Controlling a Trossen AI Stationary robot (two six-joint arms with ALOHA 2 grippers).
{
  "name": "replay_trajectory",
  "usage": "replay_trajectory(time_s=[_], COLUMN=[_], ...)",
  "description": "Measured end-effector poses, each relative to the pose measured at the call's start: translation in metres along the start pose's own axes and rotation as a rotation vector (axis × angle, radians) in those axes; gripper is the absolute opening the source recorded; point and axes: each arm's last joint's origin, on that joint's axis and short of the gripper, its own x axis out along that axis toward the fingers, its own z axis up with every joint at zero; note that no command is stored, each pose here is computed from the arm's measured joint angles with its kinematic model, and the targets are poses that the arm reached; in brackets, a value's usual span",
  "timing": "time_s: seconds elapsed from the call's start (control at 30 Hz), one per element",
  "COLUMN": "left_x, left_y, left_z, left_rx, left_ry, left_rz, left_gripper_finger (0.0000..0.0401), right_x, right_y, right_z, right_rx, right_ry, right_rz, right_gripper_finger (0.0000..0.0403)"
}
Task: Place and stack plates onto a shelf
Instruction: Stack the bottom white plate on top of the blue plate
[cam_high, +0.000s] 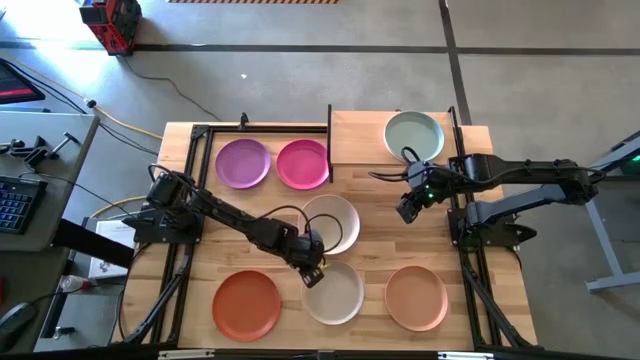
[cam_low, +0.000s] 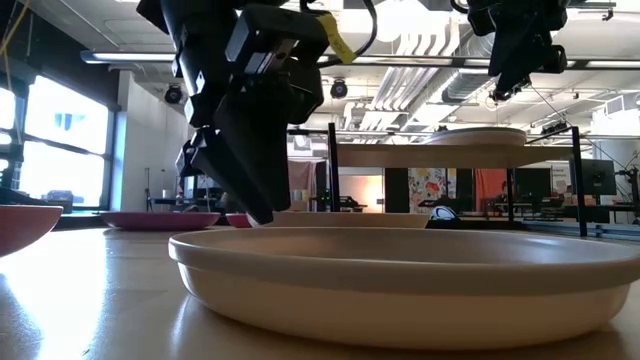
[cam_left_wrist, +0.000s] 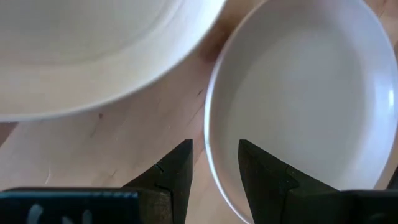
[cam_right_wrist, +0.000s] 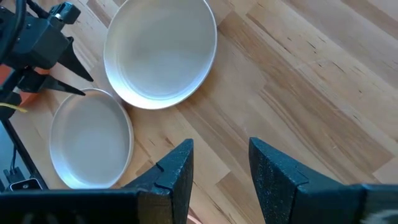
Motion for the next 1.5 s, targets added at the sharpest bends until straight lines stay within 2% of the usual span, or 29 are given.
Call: replay_trajectory(time_s=[0.47,1.03,1.5], left_x=[0.016,0.019,0.019], left_y=[0.002,0.004,0.007], left_z=[-0.003,-0.004,0.0], left_rx=[-0.012,-0.005,-0.023], left_ry=[0.02,0.013,0.013], left_rz=[0.017,0.048,0.048], left_gripper_finger=[0.0117,0.0115,0.0006], right_x=[0.0,0.0,0.0], right_y=[0.0,0.0,0.0], right_z=[0.0,0.001,0.001], right_rx=[0.001,0.026,0.026], right_ry=[0.0,-0.015,-0.016], right_rz=[0.0,-0.009,-0.009], right_gripper_finger=[0.0133,0.0133,0.0133])
